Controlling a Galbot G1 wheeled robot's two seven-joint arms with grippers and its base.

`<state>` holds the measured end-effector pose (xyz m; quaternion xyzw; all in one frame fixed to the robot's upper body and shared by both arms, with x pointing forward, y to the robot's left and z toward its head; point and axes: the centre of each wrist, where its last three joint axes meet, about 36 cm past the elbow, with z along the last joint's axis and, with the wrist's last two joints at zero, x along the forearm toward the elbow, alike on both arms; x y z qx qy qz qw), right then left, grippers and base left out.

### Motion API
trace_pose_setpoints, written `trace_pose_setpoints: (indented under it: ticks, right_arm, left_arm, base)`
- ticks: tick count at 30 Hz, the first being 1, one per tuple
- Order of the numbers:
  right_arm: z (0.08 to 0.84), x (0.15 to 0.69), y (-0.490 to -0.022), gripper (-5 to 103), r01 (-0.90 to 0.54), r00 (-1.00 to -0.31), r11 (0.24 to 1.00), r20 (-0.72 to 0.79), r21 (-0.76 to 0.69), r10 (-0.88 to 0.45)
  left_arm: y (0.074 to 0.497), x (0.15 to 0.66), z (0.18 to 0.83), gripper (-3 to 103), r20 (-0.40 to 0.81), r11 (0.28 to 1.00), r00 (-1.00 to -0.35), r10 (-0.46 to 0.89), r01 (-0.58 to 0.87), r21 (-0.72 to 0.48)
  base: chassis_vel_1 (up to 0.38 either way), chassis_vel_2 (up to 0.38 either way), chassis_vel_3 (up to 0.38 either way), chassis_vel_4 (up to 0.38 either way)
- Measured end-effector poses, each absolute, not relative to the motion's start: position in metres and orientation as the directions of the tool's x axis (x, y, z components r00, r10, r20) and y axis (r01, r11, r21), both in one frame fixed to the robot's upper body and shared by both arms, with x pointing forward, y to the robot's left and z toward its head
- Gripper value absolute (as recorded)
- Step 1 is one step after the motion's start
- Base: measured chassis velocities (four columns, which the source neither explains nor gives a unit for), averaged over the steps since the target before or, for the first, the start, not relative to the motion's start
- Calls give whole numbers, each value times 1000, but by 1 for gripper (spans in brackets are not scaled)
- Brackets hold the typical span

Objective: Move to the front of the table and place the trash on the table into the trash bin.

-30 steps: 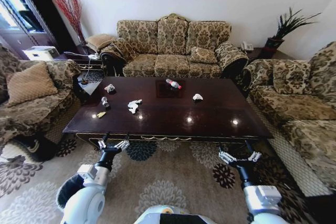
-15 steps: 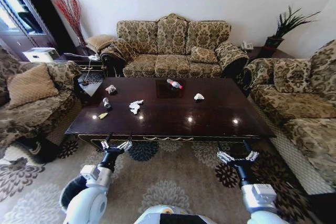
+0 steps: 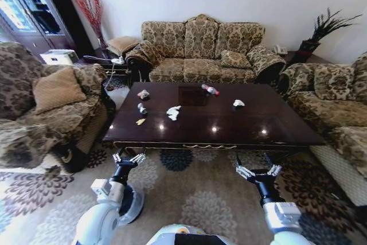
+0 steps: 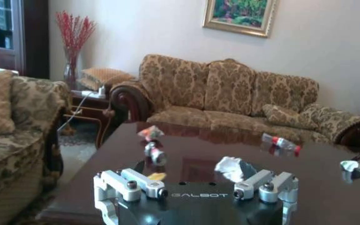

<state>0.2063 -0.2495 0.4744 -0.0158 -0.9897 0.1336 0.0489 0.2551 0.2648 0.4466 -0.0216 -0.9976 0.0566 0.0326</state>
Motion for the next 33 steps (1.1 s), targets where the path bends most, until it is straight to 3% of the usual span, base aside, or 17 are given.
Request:
trace_pose_setpoints:
  ticks: [13,27,33]
  right_arm:
    - [467,210,-255,100,35,-995,971,83,-237,56]
    - [462,210,-261,100,61,-995,974,68,-220,78]
    - [461,210,-263,100,76,-995,975,47,-210,88]
  left_arm:
    - [273,264,419,100,128,994,-991,36,22,-105]
    - [305,291,325,100,299,996,-954,27,1,-89]
    - [323,292,261,100,457,992,-888,44,-16,-127]
  base:
    - [323,253,-335,-250]
    - [-30,-24,23,15]
    - [0,0,0,0]
